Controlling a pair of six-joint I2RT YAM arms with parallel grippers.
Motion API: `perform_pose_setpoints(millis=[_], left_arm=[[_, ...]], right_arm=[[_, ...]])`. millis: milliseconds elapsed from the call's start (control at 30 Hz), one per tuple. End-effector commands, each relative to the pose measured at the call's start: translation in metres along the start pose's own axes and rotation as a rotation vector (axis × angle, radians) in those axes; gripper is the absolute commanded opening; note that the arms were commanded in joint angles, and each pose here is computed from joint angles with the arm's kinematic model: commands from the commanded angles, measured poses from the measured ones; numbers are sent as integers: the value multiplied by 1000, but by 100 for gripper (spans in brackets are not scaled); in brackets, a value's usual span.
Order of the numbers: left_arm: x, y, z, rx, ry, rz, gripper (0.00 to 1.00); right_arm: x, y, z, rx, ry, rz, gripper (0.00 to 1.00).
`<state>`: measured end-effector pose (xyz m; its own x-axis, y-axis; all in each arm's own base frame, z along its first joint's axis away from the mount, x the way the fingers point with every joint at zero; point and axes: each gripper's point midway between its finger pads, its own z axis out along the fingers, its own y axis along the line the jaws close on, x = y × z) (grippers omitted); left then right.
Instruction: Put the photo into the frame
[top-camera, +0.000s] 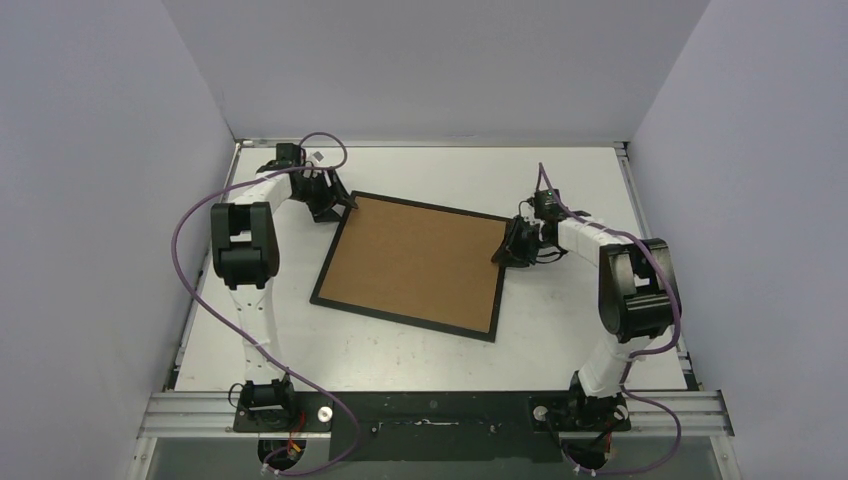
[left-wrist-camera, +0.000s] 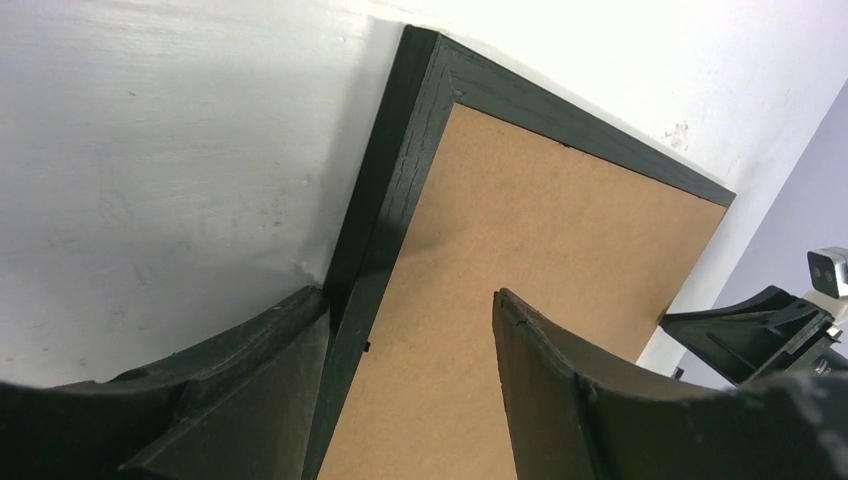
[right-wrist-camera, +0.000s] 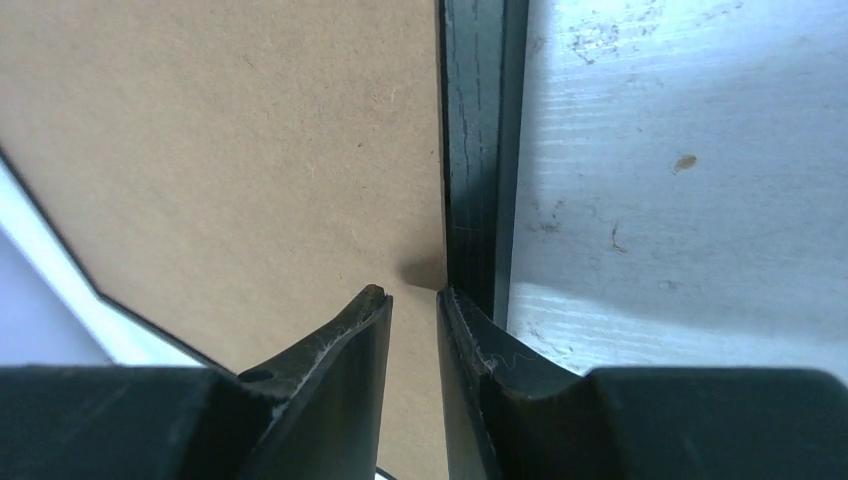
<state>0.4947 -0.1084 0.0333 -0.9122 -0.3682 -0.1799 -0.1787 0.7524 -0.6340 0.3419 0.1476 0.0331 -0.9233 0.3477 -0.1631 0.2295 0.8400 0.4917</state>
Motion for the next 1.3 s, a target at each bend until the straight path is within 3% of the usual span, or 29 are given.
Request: perform_pose_setpoints(millis=[0,133,400,600,900,1267], left_arm=[[48,7,18,-39,150,-69,59],[52,5,21,-32,165,-74,58],[55,2,23,-12,172,-83,53],[57,2,25,-4,172,-91,51],[55,6,27,-20,165,-89,50],[49,14,30,-33,160,-104,50]], right_arm=[[5,24,38,-201,1,55,25],[0,19,45,-195,-14,77,24],[17,6,51,-62,26,-56,0],[12,35,44,-144,-34,-114,0],[-37,106,-14,-421,-233,-117,0],[-54,143,-68,-542,-334,-153,0]])
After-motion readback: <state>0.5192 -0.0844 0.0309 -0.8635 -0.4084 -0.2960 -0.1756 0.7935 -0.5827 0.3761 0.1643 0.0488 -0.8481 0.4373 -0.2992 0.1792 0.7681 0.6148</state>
